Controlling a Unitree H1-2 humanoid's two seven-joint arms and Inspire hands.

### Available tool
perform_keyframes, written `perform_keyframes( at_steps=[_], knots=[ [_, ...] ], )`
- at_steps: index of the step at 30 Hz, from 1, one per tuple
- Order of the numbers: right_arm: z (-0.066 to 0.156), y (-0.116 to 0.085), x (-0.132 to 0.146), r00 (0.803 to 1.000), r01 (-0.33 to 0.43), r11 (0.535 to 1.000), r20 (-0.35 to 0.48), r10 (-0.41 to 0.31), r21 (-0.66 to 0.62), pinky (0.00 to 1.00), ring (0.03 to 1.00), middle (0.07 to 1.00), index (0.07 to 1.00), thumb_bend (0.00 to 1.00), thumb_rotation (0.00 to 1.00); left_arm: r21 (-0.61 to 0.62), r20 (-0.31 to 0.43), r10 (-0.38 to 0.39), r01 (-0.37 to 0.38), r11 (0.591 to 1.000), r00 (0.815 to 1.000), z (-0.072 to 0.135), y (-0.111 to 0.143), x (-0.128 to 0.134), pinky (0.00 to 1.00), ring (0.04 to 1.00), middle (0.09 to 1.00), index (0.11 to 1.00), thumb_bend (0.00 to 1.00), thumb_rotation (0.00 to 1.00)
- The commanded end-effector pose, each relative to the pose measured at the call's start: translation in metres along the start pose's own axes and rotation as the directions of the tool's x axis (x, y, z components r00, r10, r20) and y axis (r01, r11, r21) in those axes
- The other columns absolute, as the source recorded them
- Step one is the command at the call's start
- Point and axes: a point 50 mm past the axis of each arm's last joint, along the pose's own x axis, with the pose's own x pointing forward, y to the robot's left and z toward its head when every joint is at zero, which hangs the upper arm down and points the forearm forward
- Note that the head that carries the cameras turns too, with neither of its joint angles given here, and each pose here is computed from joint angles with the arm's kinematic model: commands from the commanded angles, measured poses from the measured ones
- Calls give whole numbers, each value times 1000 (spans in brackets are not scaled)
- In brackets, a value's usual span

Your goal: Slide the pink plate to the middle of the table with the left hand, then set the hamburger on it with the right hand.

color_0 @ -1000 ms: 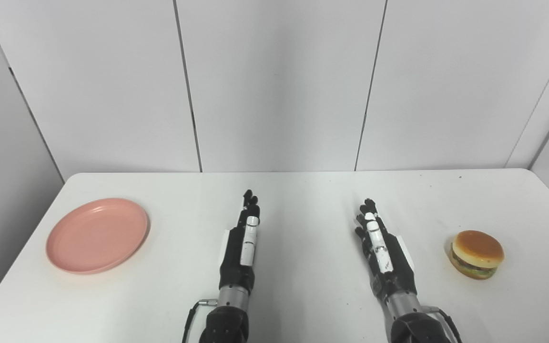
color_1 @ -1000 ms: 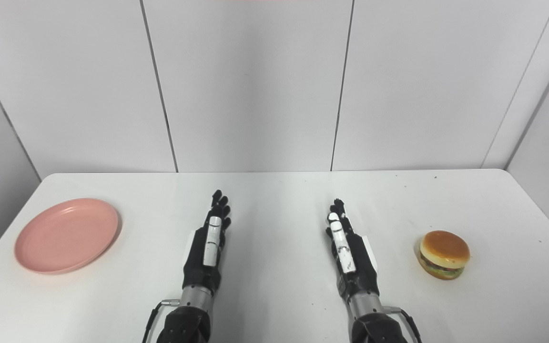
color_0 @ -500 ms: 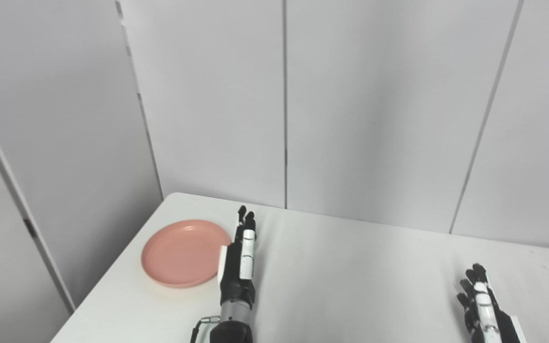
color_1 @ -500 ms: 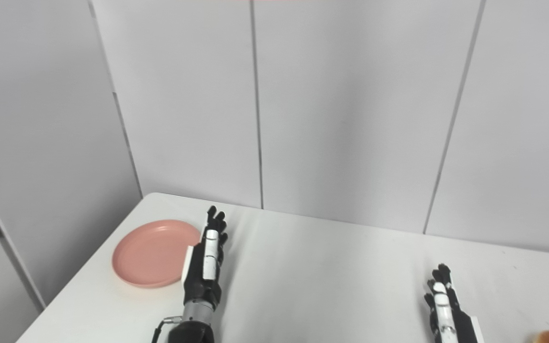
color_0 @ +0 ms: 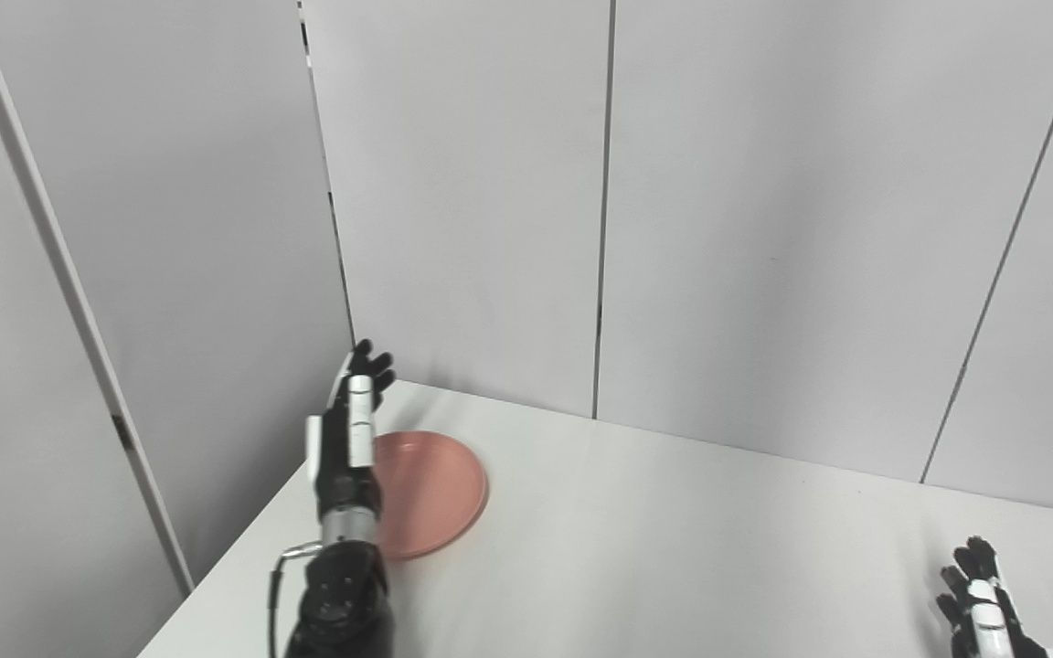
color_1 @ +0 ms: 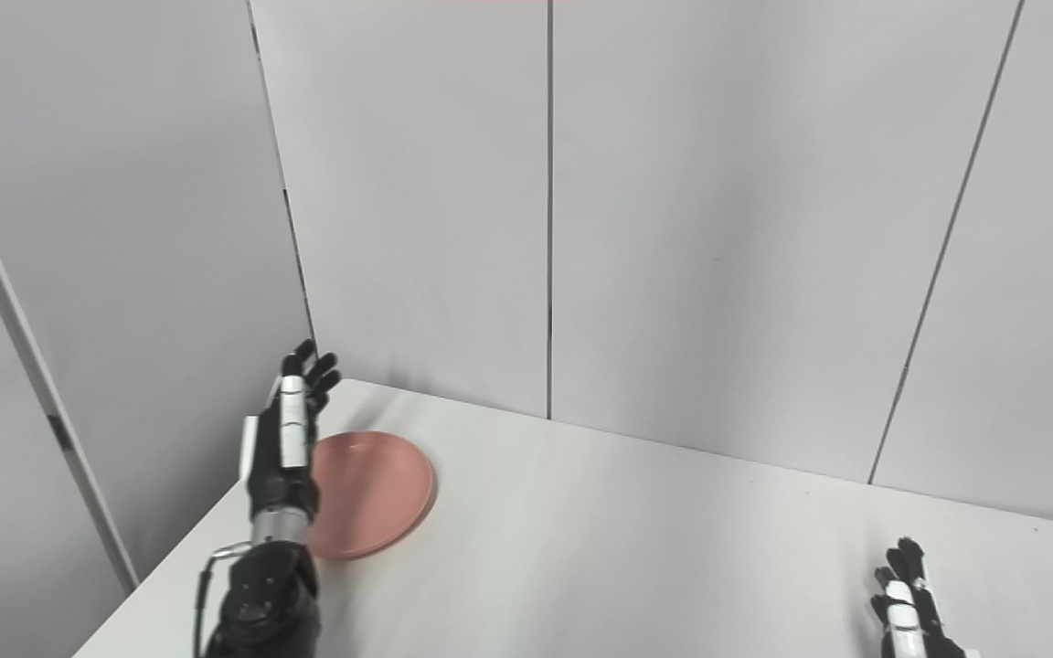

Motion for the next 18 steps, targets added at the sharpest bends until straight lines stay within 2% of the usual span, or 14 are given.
perform_keyframes(
  at_steps=[1,4,9,14,16,18],
  knots=[
    [14,5,7,998,-12,1000,69,12,6,1000,995,1000,1000,513,948,22,103,20,-22,1000,994,23,11,20,914,806,796,810,829,1000],
    [14,5,6,998,-12,1000,68,12,1,1000,997,1000,1000,519,953,39,92,62,-66,997,994,19,30,28,898,785,774,789,824,1000],
    [16,6,4,997,-13,1000,78,13,-3,1000,998,1000,1000,515,957,55,64,92,-95,994,994,13,51,36,870,751,752,768,827,1000],
    [19,6,3,997,-18,1000,71,17,10,1000,999,1000,1000,527,941,62,44,105,-108,992,993,3,69,43,846,743,737,745,847,1000],
    [19,6,3,997,-18,1000,71,17,10,1000,1000,1000,1000,538,932,77,35,111,-113,991,993,-2,73,45,793,734,730,736,838,1000],
    [20,6,2,997,-22,1000,76,22,0,1000,1000,1000,1000,537,947,84,19,109,-110,990,994,-7,75,46,797,738,731,734,827,1000]
  ],
)
